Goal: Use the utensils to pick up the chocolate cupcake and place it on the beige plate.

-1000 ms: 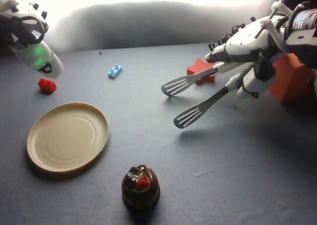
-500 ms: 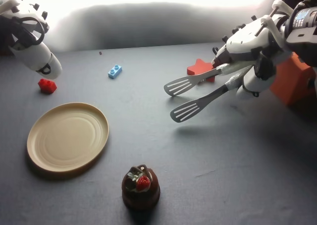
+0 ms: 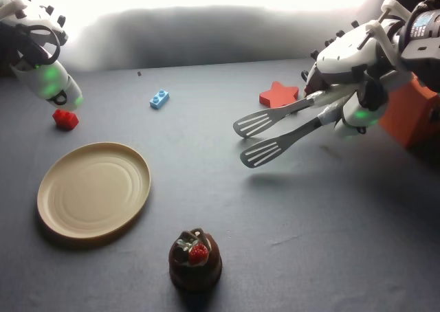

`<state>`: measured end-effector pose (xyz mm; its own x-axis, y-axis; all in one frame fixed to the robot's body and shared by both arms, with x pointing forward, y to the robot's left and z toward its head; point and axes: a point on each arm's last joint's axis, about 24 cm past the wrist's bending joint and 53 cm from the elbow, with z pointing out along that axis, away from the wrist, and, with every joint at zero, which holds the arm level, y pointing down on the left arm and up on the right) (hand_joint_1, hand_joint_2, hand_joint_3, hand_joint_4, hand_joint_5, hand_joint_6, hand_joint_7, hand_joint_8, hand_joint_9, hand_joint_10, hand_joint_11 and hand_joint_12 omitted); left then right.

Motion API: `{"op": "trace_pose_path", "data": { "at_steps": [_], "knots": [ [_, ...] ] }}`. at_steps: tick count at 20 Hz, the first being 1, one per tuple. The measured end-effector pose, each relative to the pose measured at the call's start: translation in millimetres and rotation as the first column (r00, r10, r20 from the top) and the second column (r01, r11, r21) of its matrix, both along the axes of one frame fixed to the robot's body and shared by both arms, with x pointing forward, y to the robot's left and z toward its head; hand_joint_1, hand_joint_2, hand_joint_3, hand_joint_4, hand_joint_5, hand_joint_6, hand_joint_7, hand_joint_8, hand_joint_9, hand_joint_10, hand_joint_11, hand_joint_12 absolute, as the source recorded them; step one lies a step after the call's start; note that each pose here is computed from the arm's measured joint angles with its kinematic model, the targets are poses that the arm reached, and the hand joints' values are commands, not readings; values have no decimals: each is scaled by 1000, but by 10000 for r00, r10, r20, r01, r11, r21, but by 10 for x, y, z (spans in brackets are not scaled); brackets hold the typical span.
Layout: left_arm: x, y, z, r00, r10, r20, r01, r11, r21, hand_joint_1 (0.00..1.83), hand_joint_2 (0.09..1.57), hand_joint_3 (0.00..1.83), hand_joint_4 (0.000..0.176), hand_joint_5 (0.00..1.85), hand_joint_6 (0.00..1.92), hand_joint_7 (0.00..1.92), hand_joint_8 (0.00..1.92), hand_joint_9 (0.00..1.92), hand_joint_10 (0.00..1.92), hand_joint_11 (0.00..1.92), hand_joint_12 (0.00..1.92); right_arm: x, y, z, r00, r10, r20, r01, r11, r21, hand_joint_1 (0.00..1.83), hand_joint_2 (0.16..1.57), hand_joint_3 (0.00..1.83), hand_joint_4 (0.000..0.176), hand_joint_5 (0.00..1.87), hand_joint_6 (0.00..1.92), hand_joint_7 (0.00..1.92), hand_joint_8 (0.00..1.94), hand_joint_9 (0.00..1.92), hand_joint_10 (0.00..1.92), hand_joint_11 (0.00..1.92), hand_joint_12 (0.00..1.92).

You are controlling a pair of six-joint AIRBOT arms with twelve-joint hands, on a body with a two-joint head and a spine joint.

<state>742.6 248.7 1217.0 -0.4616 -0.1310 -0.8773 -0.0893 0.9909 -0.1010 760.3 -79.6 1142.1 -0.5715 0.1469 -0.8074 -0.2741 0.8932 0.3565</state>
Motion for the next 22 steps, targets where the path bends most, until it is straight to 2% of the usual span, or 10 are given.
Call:
{"op": "trace_pose_path", "data": {
  "at_steps": [3,5,7,9,10,12,14,16,18,22],
  "knots": [
    [-9,-5,-17,10000,-8,-83,8,10000,-29,309,1119,0,0,17,3,31,3,31,2,4,18,-14,2,14,10000,58,54,-58,10000,8,1074,1114,0,0,686,90,374,1062,255,1378,191,1785],
    [-12,-2,-23,9999,8,-108,-8,10000,-28,299,1119,0,0,18,3,36,5,37,3,12,23,-29,9,34,9999,114,105,-114,9999,17,1078,1111,0,0,682,95,370,1061,251,1377,165,1775],
    [-14,9,-27,9999,37,-130,-37,10000,-1,264,1130,3,0,29,4,41,3,57,8,18,35,-33,13,63,9998,140,165,-141,9999,36,1068,1107,0,0,525,448,344,1112,286,1369,194,1729],
    [-15,11,-30,9999,45,-144,-45,10000,1,290,1134,3,0,41,6,42,2,49,3,15,44,-32,36,142,9990,238,382,-240,9997,49,1056,1111,1,0,407,722,358,1137,325,1341,207,1692],
    [-15,10,-29,9999,40,-139,-40,10000,-2,275,1139,3,0,20,1,24,0,30,0,2,16,-38,51,161,9983,322,492,-323,9995,6,1061,1114,1,0,378,781,362,1137,331,1341,213,1694],
    [-16,15,-31,9999,57,-151,-56,10000,10,305,1131,0,0,30,5,31,4,34,3,13,17,-63,75,153,9983,372,442,-373,9993,13,1020,1124,1,0,323,848,321,1216,308,1407,220,1744],
    [-16,13,-31,9999,51,-148,-51,10000,4,298,1129,0,0,25,2,28,2,33,2,11,18,-81,103,154,9980,444,453,-445,9990,7,1042,1118,0,0,380,838,351,1195,326,1390,237,1720],
    [-16,14,-32,9999,56,-153,-56,10000,7,323,1127,0,0,30,5,30,4,37,4,14,23,-78,109,166,9974,481,528,-481,9988,-12,1015,1124,2,0,342,936,348,1277,322,1476,235,1837],
    [-17,15,-32,9999,59,-155,-59,10000,8,335,1130,0,0,55,9,51,7,55,7,26,39,-78,108,164,9975,478,522,-478,9989,-17,1093,1096,0,0,424,868,389,1294,357,1533,277,1894],
    [-16,14,-32,9999,56,-153,-56,10000,7,325,1127,0,0,30,0,24,0,28,0,0,9,-85,111,169,9972,503,545,-502,9987,-24,1087,1109,4,0,429,821,392,1247,360,1429,305,1774]
  ]
}}
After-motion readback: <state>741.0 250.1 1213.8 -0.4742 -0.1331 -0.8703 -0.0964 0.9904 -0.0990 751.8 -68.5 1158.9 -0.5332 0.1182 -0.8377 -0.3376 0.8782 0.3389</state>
